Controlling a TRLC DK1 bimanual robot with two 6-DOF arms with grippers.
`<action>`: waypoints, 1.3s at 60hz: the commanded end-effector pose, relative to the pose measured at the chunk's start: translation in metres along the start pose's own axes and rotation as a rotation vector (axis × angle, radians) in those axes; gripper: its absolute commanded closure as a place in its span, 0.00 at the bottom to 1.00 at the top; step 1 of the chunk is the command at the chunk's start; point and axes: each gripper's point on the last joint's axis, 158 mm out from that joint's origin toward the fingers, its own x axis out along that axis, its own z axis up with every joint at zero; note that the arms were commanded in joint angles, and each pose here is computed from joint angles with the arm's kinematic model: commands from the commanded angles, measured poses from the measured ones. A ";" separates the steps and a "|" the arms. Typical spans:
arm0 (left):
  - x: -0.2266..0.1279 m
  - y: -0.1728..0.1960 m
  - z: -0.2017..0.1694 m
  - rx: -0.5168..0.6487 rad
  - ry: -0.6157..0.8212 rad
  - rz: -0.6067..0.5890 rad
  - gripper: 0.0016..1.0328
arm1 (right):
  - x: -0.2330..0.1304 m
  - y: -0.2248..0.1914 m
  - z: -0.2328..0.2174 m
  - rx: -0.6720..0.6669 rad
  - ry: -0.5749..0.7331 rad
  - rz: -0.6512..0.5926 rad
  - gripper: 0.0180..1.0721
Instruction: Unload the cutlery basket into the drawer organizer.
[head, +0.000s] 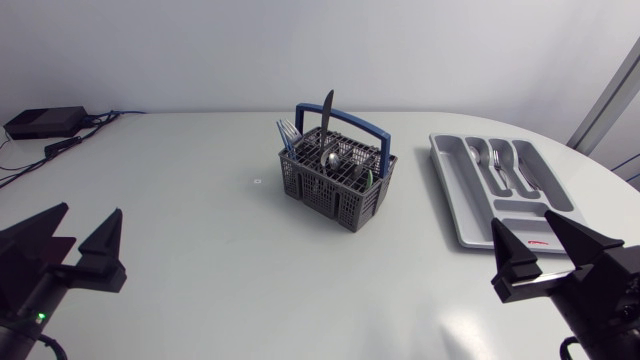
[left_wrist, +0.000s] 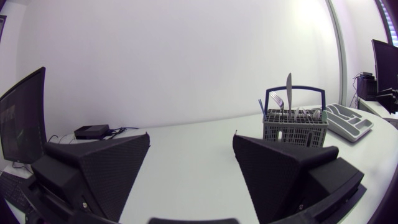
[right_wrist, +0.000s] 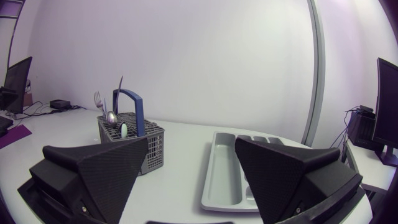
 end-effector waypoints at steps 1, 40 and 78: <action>0.006 0.000 0.026 -0.017 0.011 -0.014 0.06 | 0.002 0.002 0.024 0.023 -0.025 0.011 0.05; 0.082 -0.094 0.010 -0.051 0.508 -0.317 0.13 | 0.102 0.072 0.024 0.358 0.430 0.240 0.05; 0.123 -0.090 0.004 0.105 0.587 -0.419 0.10 | 0.187 0.102 -0.001 0.233 0.642 0.320 0.05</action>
